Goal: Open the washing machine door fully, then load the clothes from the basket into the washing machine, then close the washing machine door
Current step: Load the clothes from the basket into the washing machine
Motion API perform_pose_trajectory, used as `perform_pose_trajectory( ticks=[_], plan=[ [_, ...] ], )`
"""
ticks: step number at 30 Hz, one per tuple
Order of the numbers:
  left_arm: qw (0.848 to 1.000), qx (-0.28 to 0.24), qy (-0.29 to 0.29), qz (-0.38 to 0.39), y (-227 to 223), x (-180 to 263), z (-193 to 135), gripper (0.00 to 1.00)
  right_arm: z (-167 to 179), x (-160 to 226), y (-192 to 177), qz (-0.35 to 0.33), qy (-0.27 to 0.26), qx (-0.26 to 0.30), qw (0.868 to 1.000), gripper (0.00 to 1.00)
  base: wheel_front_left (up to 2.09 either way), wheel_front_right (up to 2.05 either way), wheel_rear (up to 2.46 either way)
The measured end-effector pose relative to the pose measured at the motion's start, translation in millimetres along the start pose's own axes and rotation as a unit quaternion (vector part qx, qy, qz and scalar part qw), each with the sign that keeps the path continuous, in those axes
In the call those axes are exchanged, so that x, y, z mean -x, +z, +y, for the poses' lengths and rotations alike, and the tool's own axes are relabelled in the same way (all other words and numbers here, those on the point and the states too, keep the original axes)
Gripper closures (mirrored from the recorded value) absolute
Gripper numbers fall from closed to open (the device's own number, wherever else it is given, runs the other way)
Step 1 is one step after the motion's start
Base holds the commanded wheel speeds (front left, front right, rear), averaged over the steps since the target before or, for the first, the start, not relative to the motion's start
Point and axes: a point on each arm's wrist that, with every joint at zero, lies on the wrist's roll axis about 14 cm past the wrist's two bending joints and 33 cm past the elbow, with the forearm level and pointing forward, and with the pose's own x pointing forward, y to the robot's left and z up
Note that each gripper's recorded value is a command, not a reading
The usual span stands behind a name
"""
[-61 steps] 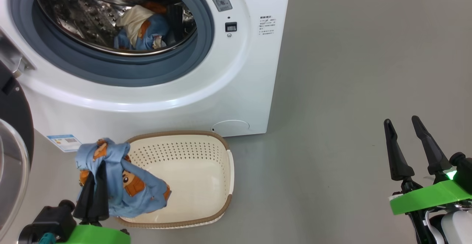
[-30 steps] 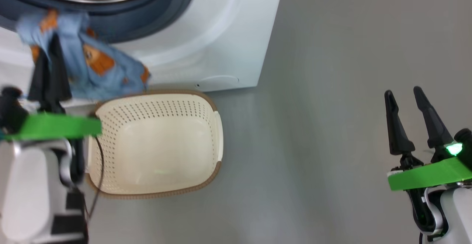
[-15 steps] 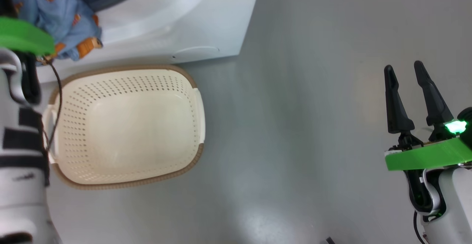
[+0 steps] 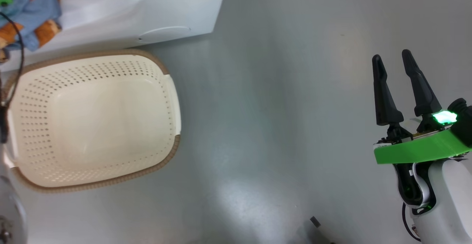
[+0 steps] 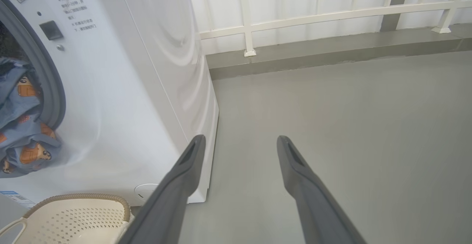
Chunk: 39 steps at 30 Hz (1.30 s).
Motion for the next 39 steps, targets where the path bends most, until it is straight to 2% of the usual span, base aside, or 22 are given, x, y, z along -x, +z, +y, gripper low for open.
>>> perform_pose_trajectory(
  ticks=[5,10,14,17,20,24,25,27,28,30,39],
  plan=[
    [1.0,-0.02,-0.006,0.01,-6,-12,-5,1.0,-6,4,-5,0.009,-0.009,0.005,1.0,0.0,0.0,0.0,0.0],
    [1.0,-0.022,-0.014,-0.012,8,-25,-13,1.0,-9,6,-7,0.013,-0.013,0.007,1.0,0.0,0.0,0.0,0.0],
    [0.997,-0.029,-0.023,-0.068,41,-35,-17,1.0,-11,6,-10,0.017,-0.014,0.009,1.0,0.0,0.0,0.0,0.0],
    [0.991,-0.028,-0.031,-0.129,76,-37,-22,1.0,-11,5,-13,0.02,-0.015,0.009,1.0,0.0,0.0,0.0,0.0],
    [0.985,-0.031,-0.04,-0.163,93,-37,-28,1.0,-11,2,-13,0.019,-0.013,0.009,1.0,0.0,0.0,0.0,0.0],
    [0.989,-0.031,-0.038,-0.14,71,-37,-25,1.0,-9,-2,-13,0.016,-0.011,0.009,1.0,0.0,0.0,0.0,0.0],
    [0.992,-0.031,-0.035,-0.118,56,-36,-23,0.9,-8,-2,-13,0.015,-0.01,0.007,1.0,0.0,0.0,0.0,0.0],
    [0.996,-0.033,-0.031,-0.081,29,-34,-19,0.61,-6,-2,-13,0.016,-0.008,0.006,1.0,0.0,0.0,0.0,0.0],
    [0.997,-0.033,-0.026,-0.061,17,-33,-16,0.28,-5,-2,-13,0.015,-0.008,0.005,1.0,0.0,0.0,0.0,0.0],
    [0.998,-0.038,-0.025,-0.033,1,-31,-13,0.0,-4,-2,-13,0.014,-0.007,0.003,1.0,0.0,0.0,0.0,0.0],
    [0.999,-0.042,-0.014,-0.004,-2,-29,-7,0.0,0,-3,-8,0.008,-0.001,0.002,1.0,0.0,0.0,0.0,0.0]
  ],
)
